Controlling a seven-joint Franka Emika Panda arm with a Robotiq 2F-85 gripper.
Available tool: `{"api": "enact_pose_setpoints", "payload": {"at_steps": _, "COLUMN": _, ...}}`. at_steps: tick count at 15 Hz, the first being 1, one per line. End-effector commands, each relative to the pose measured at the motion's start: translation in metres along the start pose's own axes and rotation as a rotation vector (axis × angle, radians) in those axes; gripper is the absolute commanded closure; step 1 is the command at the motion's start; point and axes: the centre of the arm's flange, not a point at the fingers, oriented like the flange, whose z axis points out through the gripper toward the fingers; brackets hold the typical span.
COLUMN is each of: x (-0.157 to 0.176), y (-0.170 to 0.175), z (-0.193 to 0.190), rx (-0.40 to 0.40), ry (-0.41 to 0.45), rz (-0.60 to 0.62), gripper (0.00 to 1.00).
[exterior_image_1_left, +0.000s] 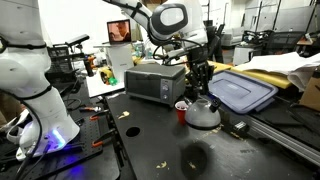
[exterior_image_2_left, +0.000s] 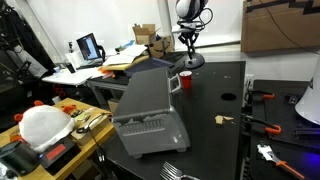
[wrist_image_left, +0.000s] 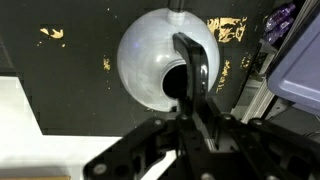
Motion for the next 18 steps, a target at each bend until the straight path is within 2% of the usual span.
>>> {"api": "enact_pose_setpoints", "payload": {"at_steps": 1, "x": -0.009, "y": -0.004, "z": -0.013, "rx": 0.023, "ry": 0.057, "rz": 0.051, "gripper": 0.95}}
{"api": "enact_pose_setpoints", "payload": {"at_steps": 9, "x": -0.02, "y": -0.006, "z": -0.017, "rx": 0.019, "ry": 0.176, "rz": 0.062, "gripper": 0.95}}
{"api": "enact_pose_setpoints", "payload": {"at_steps": 18, "x": -0.065, "y": -0.003, "z": -0.02, "rx": 0.014, "ry": 0.265, "rz": -0.044, "gripper": 0.95}}
